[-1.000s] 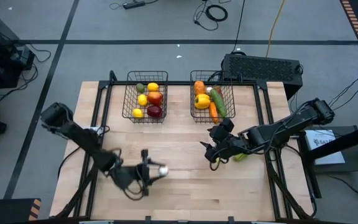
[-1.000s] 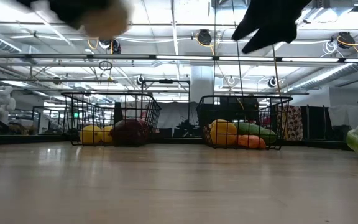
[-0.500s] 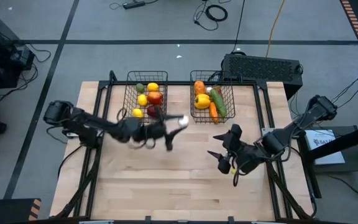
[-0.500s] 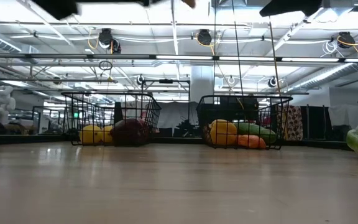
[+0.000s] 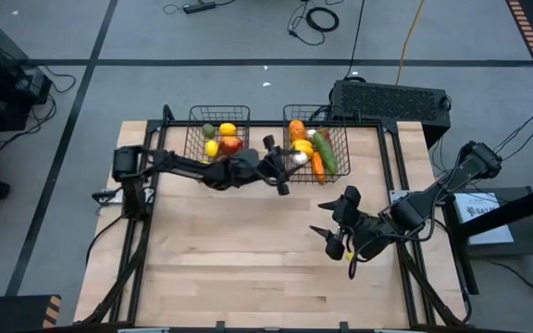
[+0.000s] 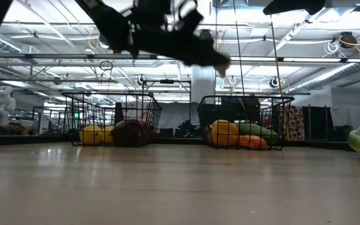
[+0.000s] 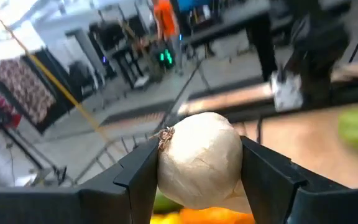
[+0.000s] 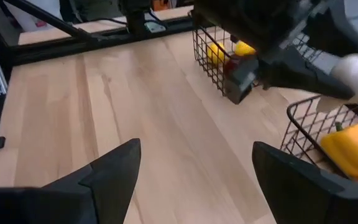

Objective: Sort produce into baskets
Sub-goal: Put the white garlic into the right mesh basket, then put the green chayote into the right mesh basket

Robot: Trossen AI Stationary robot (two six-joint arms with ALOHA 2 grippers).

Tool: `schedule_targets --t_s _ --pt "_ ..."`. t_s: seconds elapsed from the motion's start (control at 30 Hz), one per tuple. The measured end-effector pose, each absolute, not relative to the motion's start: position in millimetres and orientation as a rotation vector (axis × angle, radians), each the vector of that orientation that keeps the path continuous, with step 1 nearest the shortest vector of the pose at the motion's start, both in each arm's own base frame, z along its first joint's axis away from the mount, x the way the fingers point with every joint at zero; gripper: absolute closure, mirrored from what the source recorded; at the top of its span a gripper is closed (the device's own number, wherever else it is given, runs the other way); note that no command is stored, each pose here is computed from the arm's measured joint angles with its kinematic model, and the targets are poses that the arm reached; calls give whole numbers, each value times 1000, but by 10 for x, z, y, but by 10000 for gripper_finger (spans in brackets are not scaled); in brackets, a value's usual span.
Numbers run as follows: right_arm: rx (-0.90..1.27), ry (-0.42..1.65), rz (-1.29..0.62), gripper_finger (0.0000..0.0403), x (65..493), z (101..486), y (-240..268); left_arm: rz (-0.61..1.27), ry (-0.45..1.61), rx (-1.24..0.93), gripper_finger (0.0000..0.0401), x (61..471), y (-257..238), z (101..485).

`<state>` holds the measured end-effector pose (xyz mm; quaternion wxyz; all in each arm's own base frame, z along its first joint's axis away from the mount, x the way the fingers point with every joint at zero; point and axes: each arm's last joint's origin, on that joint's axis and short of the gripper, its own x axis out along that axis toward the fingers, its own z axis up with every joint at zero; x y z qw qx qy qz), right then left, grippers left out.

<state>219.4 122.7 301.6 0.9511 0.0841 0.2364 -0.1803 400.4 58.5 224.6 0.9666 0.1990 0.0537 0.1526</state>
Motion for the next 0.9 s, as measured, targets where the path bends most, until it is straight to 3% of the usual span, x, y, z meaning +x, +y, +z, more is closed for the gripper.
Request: schedule_targets --t_s 0.2,0.47,0.7,0.9 --pt "177 533 -396 104 2150 2964 1199 345 188 387 190 4137 767 2024" --pt "297 625 -526 104 2027 2853 1120 397 233 295 120 4127 858 1956" --pt "459 789 -637 104 1913 2665 1183 385 172 271 111 4034 612 2341" --pt "549 970 -695 104 1876 2504 1277 352 235 251 111 3762 247 2759"
